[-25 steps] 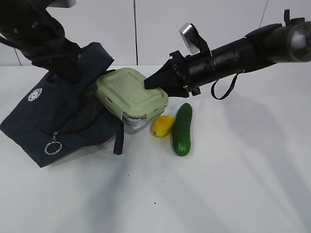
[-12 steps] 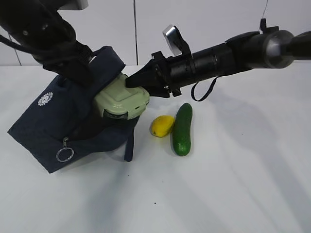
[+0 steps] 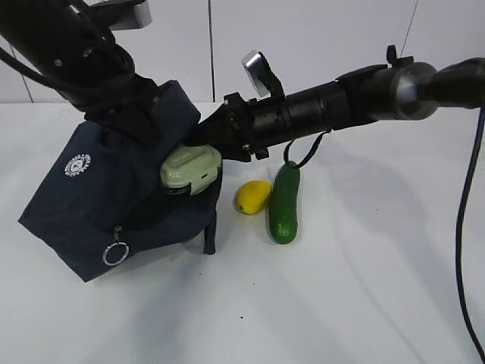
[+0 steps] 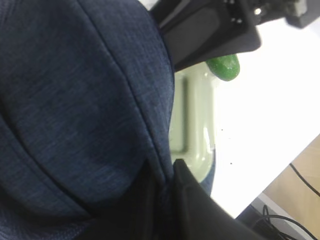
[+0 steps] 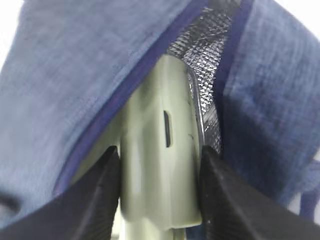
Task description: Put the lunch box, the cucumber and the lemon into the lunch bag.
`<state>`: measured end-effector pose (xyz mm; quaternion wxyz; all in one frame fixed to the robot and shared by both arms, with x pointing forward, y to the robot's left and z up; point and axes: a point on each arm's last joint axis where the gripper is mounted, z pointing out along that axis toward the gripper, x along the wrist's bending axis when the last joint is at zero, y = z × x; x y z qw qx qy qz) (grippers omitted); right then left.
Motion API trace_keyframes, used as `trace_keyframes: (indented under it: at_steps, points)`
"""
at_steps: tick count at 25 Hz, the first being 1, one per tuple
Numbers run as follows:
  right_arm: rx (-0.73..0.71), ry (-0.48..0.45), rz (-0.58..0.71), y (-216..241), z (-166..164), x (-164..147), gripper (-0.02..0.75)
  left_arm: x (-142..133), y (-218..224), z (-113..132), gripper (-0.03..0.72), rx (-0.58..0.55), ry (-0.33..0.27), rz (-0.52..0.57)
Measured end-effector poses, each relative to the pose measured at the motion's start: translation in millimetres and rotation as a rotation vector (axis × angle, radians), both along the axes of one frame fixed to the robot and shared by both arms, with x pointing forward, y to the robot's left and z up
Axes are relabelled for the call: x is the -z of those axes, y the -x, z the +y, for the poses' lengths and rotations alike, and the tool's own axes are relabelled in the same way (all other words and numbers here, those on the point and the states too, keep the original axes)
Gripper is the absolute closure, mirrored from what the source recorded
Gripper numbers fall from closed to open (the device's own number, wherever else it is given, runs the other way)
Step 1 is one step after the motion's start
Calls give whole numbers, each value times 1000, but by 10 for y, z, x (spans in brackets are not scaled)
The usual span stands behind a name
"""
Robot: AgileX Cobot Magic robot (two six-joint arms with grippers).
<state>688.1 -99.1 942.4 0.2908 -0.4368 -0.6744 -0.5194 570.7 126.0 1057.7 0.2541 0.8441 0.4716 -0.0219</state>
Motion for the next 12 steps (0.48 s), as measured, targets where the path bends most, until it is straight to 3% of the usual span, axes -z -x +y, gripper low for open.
trace_keyframes:
  at_steps: [12]
  points:
    - [0,-35,-30,28,227,155,385,-2,6,-41,673,-10,50,25]
